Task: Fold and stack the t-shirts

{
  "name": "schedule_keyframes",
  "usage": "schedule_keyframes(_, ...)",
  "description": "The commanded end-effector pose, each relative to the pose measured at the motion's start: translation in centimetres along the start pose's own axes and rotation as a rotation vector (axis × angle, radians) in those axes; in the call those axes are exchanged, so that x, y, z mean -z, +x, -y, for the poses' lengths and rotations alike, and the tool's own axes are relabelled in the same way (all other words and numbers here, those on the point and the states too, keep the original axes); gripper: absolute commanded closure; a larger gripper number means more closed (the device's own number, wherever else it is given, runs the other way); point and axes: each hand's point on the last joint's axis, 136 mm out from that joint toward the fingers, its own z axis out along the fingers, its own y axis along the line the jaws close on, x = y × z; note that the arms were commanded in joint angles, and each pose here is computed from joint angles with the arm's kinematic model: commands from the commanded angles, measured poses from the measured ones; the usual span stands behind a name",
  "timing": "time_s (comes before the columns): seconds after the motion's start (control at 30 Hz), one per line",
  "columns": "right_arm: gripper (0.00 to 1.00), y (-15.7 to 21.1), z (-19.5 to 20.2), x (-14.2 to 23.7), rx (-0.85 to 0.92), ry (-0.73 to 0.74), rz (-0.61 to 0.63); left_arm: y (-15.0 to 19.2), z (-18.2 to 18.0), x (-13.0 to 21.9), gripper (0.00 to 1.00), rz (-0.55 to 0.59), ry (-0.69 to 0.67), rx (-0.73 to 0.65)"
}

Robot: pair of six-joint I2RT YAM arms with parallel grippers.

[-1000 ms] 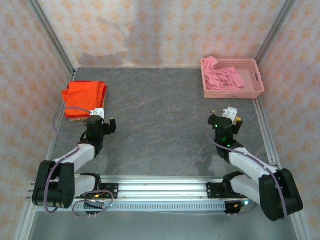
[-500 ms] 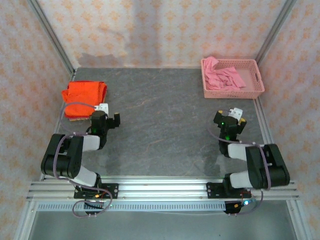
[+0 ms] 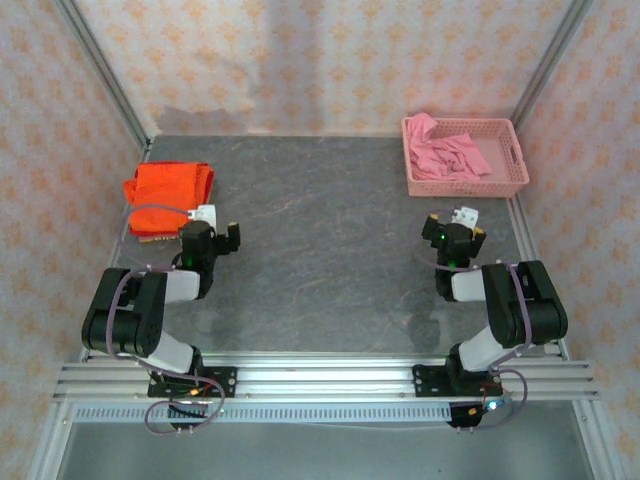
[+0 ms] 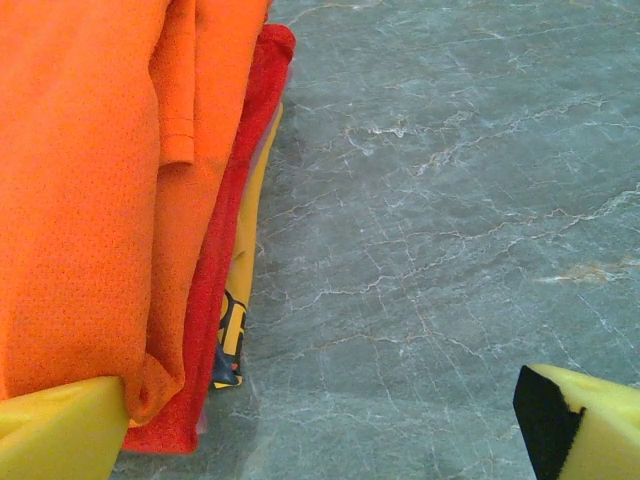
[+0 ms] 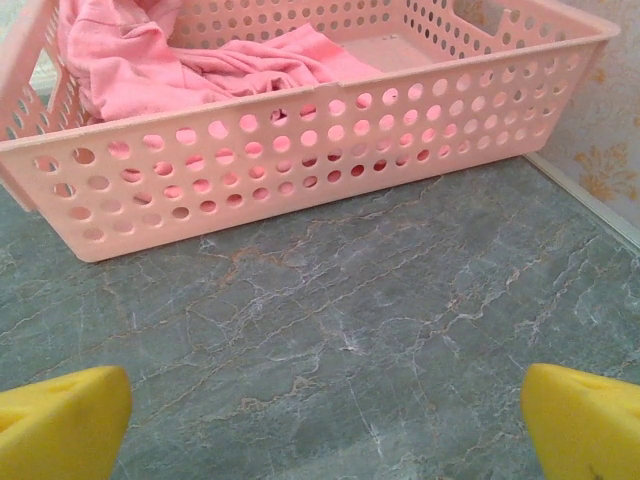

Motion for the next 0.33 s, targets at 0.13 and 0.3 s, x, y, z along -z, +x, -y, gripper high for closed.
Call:
schedule_keyframes(0.13, 0.01, -0.68, -0.07, -0.25, -0.020, -0.006, 0.016, -1.99, 0.00, 0.02, 0.00, 0.062, -0.010, 0.017)
schedule_keyframes(0.3, 0.01, -0.67, -0.02, -0.08, -0.020, -0.007, 0.024, -1.99, 0.00, 0.02, 0.00, 0.062, -0.010, 0.016)
